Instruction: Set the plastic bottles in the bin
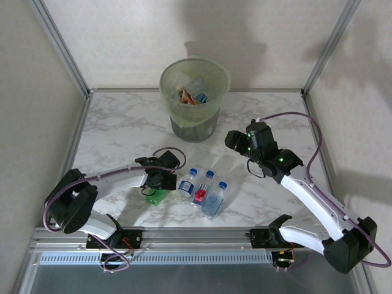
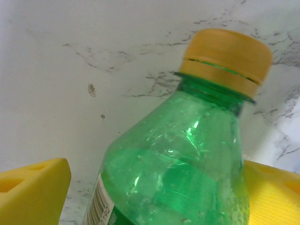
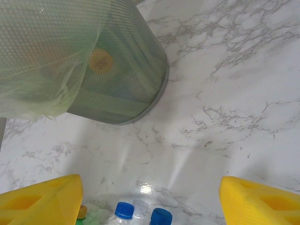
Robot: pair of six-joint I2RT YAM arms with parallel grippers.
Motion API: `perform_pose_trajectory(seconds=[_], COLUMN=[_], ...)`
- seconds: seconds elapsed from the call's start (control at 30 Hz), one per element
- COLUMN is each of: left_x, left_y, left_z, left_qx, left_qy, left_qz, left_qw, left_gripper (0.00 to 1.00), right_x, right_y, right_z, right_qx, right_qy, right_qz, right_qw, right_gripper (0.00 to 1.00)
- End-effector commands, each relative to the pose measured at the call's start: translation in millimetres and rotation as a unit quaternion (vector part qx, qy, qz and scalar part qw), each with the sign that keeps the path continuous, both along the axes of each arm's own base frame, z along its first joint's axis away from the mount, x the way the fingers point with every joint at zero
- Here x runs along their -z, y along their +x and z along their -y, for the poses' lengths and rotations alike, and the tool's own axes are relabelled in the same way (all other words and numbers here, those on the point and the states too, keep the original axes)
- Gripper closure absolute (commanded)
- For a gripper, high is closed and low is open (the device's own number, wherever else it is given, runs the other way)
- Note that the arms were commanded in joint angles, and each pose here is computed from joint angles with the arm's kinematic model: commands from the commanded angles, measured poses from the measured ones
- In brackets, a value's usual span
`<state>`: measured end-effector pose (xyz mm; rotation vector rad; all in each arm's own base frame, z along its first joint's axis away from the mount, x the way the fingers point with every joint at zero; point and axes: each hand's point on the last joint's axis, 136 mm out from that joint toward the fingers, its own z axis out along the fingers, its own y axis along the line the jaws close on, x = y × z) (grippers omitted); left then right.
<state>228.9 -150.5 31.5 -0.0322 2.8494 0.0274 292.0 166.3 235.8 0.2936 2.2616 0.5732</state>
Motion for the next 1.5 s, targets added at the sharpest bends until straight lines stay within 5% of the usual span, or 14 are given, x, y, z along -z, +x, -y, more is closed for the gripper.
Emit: perform_pose_trajectory(seconds=[0.0, 0.4, 0.9, 1.3, 1.47], left_x=[1, 2, -11, -17, -47], left_y=[-4, -1, 4, 5, 16], left_z=[1, 1, 4, 6, 18], left_qx=[-0.012, -0.032, -0.040, -0.048, -0.044], left_qy=[-0.026, -0.050, -0.069, -0.084, -0.114], left_qz=[-0.009, -0.013, -0.003, 0.005, 0.028], left_qw=[1.000, 0.998, 0.997, 0.995, 0.992], left_gripper=[0.13, 0.30, 0.32, 0.44, 0.46], right_x=[0, -3, -8, -13, -18], right_y=[1, -1, -1, -1, -4], right_z=[-3, 0, 1, 1, 5], right_qx=[0.003, 0.006, 0.007, 0.008, 0.011], right_qy=[0.009, 0.011, 0.014, 0.017, 0.018], right_qz=[0.004, 0.008, 0.014, 0.020, 0.026], right_qw=[1.000, 1.000, 1.000, 1.000, 0.999], right_gripper=[0.23, 0.25, 0.26, 0.25, 0.25])
